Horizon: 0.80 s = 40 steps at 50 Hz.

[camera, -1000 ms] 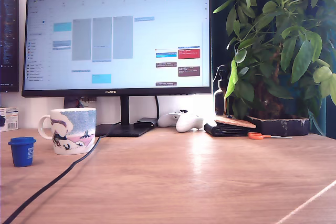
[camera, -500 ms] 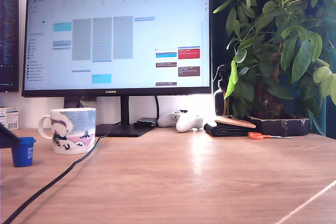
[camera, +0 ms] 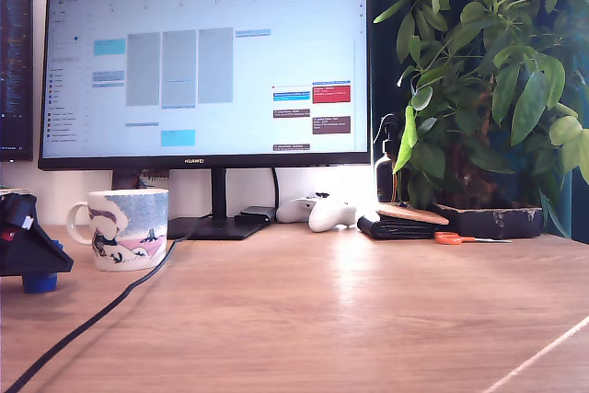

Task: Pick the blue coffee capsule and place it inside the blue coffee cup

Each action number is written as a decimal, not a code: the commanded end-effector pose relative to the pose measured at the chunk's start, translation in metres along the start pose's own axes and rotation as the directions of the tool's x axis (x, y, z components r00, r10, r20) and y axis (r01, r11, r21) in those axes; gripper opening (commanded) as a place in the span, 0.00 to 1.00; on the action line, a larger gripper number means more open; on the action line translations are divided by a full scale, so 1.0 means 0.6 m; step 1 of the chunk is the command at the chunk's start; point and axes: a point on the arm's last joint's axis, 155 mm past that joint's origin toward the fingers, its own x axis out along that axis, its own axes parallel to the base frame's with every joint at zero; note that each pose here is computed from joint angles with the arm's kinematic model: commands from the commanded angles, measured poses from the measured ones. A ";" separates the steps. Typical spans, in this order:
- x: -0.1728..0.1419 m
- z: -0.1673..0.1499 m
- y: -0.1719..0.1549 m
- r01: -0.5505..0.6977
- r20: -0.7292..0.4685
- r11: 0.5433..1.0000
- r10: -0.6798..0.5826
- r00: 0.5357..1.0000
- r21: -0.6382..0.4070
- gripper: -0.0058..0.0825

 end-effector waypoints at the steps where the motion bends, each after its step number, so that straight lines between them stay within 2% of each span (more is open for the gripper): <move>1: 0.001 0.001 -0.003 0.007 0.002 1.000 -0.007 1.000 0.003 0.28; 4: 0.001 0.001 -0.003 0.007 0.003 1.000 -0.007 1.000 0.003 0.18; 7: 0.001 0.001 -0.003 0.007 0.002 1.000 -0.007 1.000 0.003 0.15; 18: -0.003 0.016 -0.037 0.119 0.035 0.992 -0.118 0.992 -0.041 0.15; 27: -0.011 0.068 -0.098 0.302 0.132 0.948 -0.288 0.948 -0.100 0.15; 40: 0.003 0.145 -0.163 0.403 0.205 0.915 -0.390 0.898 -0.027 0.15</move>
